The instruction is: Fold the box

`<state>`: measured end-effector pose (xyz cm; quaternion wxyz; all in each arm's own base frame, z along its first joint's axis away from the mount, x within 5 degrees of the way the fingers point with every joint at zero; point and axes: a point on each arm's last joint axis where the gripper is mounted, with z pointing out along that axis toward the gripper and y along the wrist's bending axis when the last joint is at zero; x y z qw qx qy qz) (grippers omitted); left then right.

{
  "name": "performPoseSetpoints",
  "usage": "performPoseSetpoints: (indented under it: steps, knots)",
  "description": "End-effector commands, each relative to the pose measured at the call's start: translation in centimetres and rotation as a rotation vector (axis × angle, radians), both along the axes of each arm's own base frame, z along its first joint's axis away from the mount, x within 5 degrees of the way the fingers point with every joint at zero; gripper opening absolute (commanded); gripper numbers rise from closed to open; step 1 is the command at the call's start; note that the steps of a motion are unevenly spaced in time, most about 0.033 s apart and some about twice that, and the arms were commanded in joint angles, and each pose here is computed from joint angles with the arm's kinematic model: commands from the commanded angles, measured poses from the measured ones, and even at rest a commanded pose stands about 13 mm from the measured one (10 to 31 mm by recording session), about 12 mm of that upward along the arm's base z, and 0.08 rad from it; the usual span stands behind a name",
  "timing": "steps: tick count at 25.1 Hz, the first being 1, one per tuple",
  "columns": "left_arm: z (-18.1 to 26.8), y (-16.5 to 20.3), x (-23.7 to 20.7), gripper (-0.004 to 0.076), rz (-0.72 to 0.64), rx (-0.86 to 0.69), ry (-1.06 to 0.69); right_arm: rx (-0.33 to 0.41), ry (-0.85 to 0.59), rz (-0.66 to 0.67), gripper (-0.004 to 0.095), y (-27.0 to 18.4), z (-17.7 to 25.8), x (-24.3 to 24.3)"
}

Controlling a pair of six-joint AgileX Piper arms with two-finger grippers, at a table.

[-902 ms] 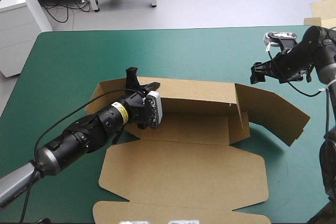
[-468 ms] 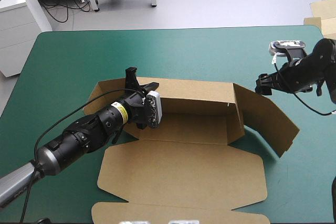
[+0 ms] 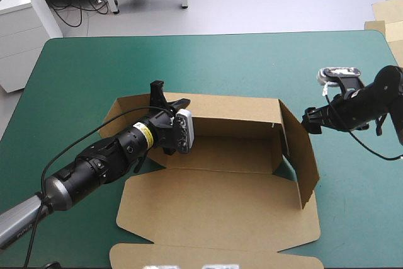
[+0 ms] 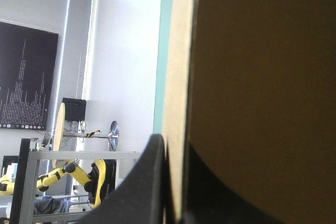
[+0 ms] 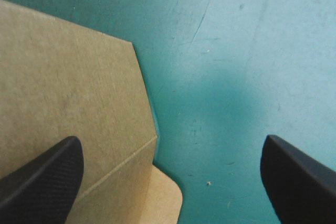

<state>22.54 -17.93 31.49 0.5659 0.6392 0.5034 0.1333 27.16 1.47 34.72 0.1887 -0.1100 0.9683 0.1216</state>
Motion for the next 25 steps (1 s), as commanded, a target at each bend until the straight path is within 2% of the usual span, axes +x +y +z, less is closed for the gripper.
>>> performPoseSetpoints:
  steps: [1, 17, 20, 21, 25]
  knots:
    - [1.2, 0.5, 0.0, -0.001, 0.048, -0.049, 0.011, 0.045, -0.026, 0.028, 0.0836, 0.6, 0.8, -1.4]
    - [1.0, 0.7, 0.1, -0.001, 0.063, -0.027, 0.013, 0.176, -0.24, 0.298, 0.0836, 2.8, -2.2, -3.7]
    - [1.0, 0.7, 0.1, -0.001, 0.063, -0.025, 0.012, 0.155, -0.232, 0.378, 0.0836, 4.0, -2.4, -4.1]
    - [1.0, 0.6, 0.1, -0.001, 0.06, -0.014, 0.008, 0.128, -0.233, 0.417, 0.0836, 4.6, -2.5, -4.2]
    - [0.9, 0.6, 0.1, -0.001, 0.056, -0.003, 0.003, 0.107, -0.293, 0.449, 0.0836, 6.1, -2.4, -4.1]
